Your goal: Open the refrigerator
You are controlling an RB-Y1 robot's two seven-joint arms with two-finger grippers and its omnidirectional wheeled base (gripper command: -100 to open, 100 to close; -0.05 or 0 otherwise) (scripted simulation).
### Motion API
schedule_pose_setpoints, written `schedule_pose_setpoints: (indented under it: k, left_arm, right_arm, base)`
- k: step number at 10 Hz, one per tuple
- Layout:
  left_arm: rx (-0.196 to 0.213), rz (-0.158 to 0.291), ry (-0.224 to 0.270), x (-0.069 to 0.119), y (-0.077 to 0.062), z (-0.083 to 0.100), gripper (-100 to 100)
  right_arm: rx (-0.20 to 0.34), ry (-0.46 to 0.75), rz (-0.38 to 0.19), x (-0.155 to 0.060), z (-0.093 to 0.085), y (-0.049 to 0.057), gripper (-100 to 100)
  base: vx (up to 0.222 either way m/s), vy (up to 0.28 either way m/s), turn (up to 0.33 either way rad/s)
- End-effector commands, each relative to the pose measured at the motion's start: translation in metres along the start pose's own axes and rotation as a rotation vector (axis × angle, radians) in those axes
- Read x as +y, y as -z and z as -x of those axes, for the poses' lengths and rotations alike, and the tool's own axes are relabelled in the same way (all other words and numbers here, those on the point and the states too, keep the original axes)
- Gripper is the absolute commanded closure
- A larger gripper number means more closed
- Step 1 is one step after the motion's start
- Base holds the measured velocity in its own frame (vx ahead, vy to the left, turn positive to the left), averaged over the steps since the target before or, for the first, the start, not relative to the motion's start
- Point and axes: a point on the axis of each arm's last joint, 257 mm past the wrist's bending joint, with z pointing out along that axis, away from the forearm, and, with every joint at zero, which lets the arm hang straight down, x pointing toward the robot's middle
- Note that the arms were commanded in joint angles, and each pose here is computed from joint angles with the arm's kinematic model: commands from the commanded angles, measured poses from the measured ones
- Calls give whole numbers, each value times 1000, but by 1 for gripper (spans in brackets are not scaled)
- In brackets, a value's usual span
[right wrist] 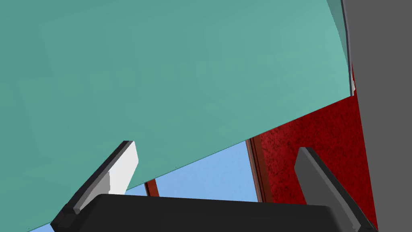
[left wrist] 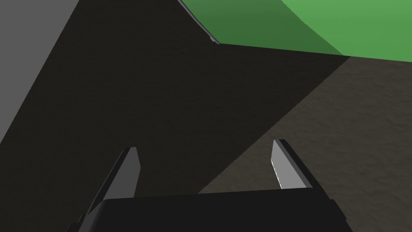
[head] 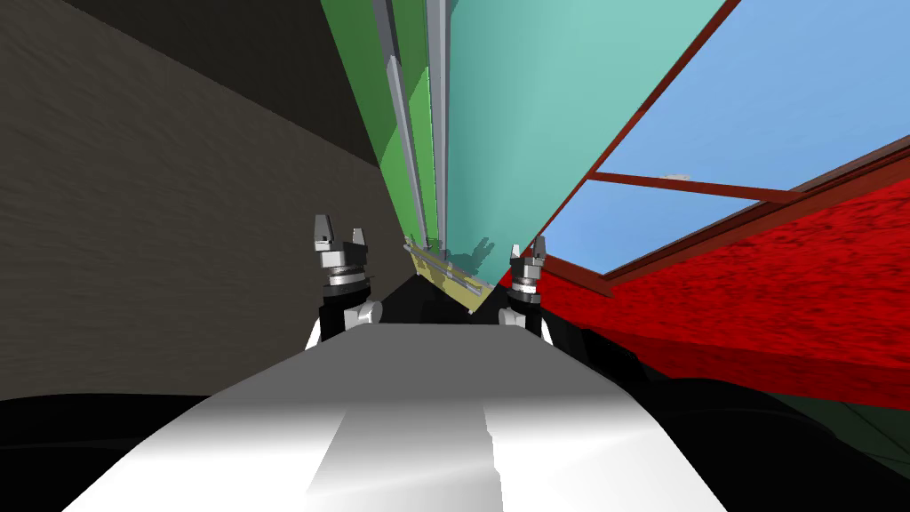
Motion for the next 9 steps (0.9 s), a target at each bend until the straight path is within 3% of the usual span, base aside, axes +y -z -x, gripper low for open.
schedule_pose_setpoints:
  k: [1, 9]
  left_arm:
    - [0, 0, 0, 0, 0, 0, 0]
    - [0, 0, 0, 0, 0, 0, 0]
  right_arm:
    - [0, 0, 0, 0, 0, 0, 0]
    - [0, 0, 0, 0, 0, 0, 0]
  base:
    - [0, 0, 0]
    - [0, 0, 0]
